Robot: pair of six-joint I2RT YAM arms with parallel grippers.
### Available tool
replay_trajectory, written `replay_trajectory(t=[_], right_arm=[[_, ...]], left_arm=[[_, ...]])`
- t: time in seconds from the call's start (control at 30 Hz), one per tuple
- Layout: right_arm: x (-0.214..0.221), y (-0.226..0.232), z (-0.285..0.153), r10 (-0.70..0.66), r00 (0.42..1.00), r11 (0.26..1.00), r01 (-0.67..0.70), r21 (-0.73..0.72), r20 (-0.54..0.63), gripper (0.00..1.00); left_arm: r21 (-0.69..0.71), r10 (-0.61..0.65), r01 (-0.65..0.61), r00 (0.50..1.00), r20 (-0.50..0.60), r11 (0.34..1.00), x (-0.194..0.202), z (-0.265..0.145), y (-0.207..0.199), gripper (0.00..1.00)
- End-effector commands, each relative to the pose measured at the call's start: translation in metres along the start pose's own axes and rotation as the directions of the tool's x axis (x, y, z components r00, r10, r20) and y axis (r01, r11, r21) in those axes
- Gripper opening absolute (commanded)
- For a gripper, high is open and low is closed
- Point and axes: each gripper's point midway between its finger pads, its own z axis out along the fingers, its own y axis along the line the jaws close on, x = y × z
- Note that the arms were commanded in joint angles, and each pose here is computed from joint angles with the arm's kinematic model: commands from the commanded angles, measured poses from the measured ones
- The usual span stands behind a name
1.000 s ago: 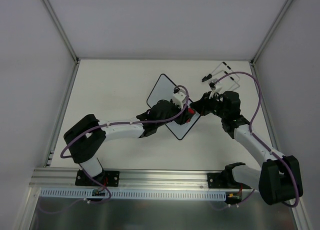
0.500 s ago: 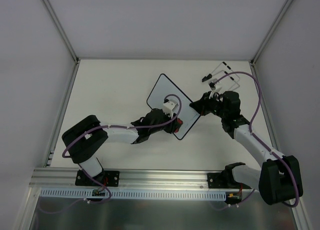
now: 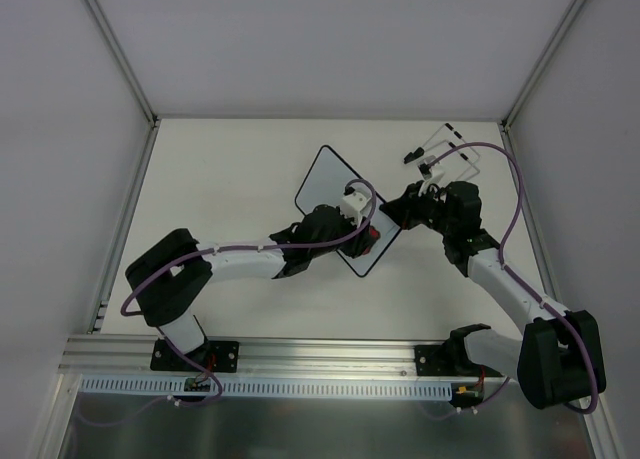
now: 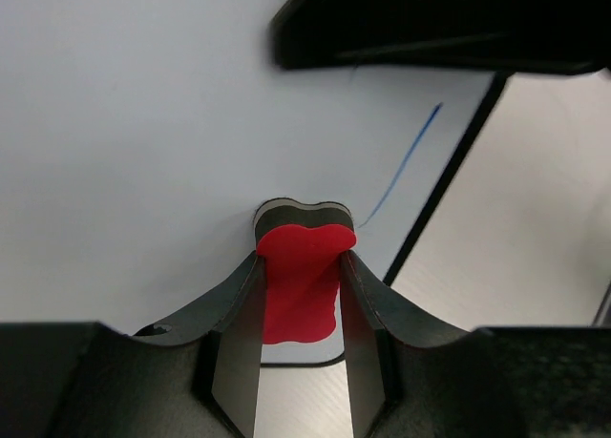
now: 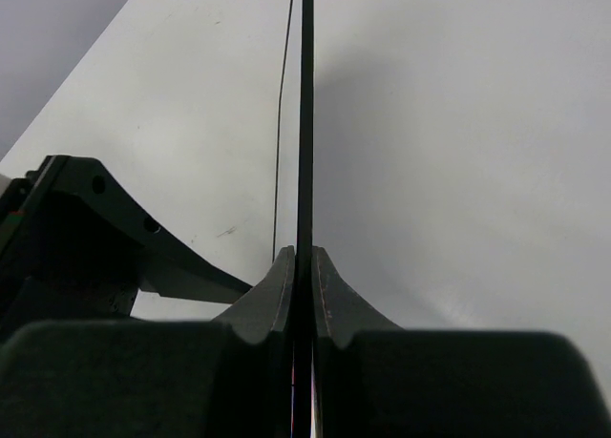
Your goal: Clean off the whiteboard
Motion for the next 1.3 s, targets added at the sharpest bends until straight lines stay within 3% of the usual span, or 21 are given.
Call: replay_trajectory(t=[0.0, 0.43, 0.53, 1.03, 1.27], right_arm=[[0.024, 0.021, -0.002, -0.017, 0.996, 0.995, 0.008, -0.102, -0.09, 0.0], [0.024, 0.02, 0.0, -0.013, 0.995, 0.995, 0.003, -0.104, -0.094, 0.0], [0.024, 0.02, -0.001, -0.014, 0.996, 0.995, 0.005, -0.099, -0.092, 0.0], [0.02, 0.018, 0.001, -0.019, 0.996, 0.996, 0.012, -0.091, -0.086, 0.0], [0.016, 0.019, 0.002, -0.026, 0.996, 0.995, 0.018, -0.097, -0.081, 0.0]], left_arm=[[0.088, 0.037, -0.047, 0.992, 0.117, 0.995, -0.045, 0.004, -0.035, 0.0], [0.108, 0.061, -0.087, 0.973, 0.224, 0.99, -0.099, 0.009, -0.058, 0.0], [0.106, 0.062, -0.085, 0.977, 0.206, 0.991, -0.095, 0.013, -0.058, 0.0], [0.058, -0.006, 0.008, 0.999, -0.043, 0.998, 0.027, -0.004, -0.027, 0.0], [-0.019, -0.059, 0.057, 0.994, -0.096, 0.998, 0.063, -0.011, -0.009, 0.0]])
